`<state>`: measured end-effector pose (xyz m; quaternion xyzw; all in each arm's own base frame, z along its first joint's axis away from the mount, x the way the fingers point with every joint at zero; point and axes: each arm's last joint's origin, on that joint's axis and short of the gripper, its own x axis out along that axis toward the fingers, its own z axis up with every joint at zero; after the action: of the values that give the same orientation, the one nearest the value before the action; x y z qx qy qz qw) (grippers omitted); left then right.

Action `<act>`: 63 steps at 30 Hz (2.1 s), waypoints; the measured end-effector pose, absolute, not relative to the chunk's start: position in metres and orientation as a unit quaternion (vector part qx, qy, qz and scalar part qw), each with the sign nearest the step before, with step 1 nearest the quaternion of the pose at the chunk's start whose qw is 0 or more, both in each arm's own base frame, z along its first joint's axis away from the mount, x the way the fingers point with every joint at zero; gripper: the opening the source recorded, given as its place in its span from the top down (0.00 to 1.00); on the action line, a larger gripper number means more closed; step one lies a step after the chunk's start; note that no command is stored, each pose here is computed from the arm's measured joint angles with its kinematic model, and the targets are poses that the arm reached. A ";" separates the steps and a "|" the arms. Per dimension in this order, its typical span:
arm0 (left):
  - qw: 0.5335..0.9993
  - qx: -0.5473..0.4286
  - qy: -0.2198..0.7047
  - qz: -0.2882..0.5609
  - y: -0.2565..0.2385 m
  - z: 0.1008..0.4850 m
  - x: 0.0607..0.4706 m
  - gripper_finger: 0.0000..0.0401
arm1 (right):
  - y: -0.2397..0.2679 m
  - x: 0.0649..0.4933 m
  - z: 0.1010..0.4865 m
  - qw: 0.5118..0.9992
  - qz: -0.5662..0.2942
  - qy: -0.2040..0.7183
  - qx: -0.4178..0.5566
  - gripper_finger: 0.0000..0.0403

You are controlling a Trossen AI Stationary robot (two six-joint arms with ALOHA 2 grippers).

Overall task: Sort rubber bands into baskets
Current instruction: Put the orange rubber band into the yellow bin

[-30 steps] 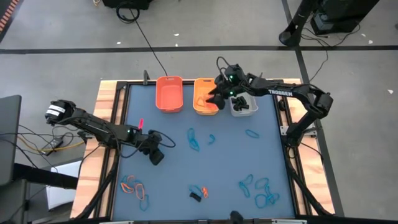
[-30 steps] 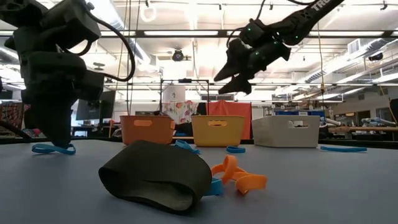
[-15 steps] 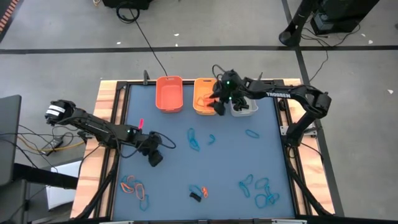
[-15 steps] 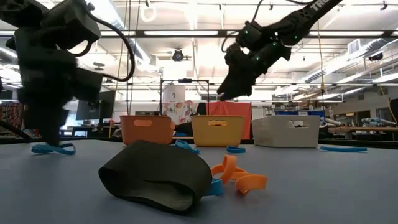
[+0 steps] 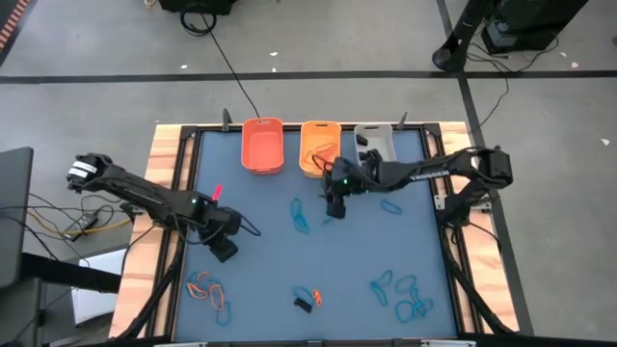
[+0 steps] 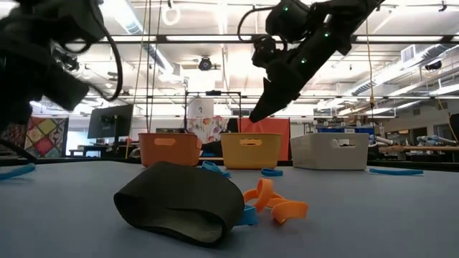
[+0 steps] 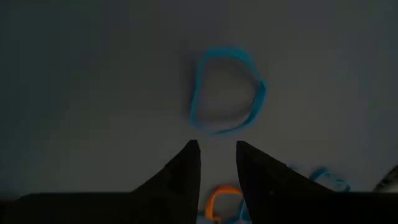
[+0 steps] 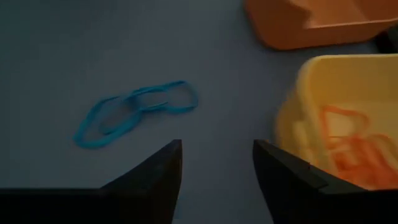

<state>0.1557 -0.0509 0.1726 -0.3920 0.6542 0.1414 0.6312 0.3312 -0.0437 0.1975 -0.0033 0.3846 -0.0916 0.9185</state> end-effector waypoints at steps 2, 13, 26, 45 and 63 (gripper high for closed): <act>0.631 -0.387 0.657 0.141 -0.054 0.183 0.157 0.75 | -0.034 0.332 0.195 0.922 -0.082 0.378 0.000 0.49; 0.567 -0.365 0.727 0.129 -0.082 0.162 0.129 0.76 | 0.000 0.316 0.166 0.909 -0.067 0.410 -0.023 0.49; 0.572 -0.386 0.712 0.127 -0.106 0.147 0.125 0.76 | 0.007 0.307 0.154 0.907 -0.075 0.412 -0.033 0.49; 0.564 -0.372 0.729 0.116 -0.119 0.135 0.128 0.77 | 0.007 0.308 0.154 0.909 -0.061 0.410 -0.025 0.49; 0.703 -0.380 0.593 0.102 -0.121 0.143 0.153 0.99 | 0.026 0.319 0.164 0.951 0.068 0.289 0.089 0.49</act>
<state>0.1528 -0.1214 0.1435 -0.3797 0.5930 0.1022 0.7027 0.3194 0.0262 0.1644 0.0893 0.2892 0.0679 0.9507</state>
